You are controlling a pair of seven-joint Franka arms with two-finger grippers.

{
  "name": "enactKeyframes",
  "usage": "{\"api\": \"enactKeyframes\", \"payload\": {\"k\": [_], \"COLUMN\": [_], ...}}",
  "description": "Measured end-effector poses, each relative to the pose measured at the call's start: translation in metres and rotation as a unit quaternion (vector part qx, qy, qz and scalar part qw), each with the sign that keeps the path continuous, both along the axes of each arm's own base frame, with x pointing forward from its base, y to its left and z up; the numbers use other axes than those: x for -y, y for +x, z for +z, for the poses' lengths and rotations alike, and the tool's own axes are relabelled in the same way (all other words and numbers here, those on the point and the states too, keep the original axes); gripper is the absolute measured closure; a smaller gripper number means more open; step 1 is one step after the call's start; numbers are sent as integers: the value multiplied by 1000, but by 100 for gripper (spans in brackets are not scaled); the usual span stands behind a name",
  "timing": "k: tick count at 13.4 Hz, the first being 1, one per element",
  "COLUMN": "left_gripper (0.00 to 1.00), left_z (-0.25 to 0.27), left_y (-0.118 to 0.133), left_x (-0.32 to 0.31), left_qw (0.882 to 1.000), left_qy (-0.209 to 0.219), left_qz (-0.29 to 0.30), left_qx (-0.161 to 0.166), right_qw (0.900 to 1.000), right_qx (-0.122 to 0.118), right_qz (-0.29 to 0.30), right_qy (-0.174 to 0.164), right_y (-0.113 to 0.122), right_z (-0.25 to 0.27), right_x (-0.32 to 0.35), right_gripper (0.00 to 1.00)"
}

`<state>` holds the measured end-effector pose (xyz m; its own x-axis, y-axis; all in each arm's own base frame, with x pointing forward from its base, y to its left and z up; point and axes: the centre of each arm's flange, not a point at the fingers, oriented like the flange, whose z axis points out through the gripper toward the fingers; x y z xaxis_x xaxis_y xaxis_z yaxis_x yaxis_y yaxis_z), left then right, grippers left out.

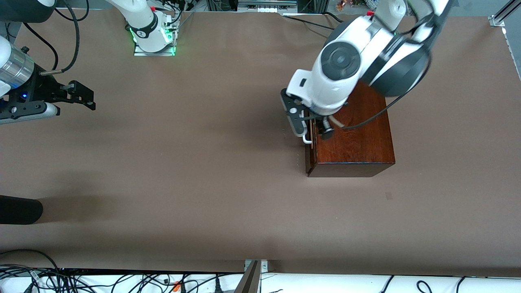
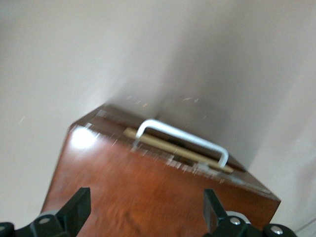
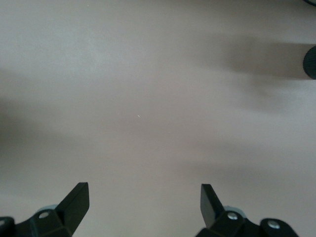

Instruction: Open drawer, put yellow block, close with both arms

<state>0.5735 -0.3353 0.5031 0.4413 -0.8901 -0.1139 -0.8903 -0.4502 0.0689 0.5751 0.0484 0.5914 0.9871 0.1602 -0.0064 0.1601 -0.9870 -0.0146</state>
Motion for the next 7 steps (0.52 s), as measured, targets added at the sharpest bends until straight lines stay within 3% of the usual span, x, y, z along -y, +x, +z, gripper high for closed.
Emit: {"api": "enactKeyframes", "payload": {"k": [2,4,7], "left_gripper": [0,0,0], "left_z": [27,56,85], "left_y": [16,38,59], "left_x": [-38,-91,-156], "left_qw": [998,987,943], "left_qy": [3,-1,-4], "left_qz": [54,151,320], "left_qx": [23,51,90], "right_qw": [1000,1000,1000], "right_qx": [0,0,0], "right_qz": [0,0,-1], "right_qy": [0,0,0], "right_y": [0,0,0], "right_z": [0,0,0], "right_x": [0,0,0], "right_gripper": [0,0,0]}}
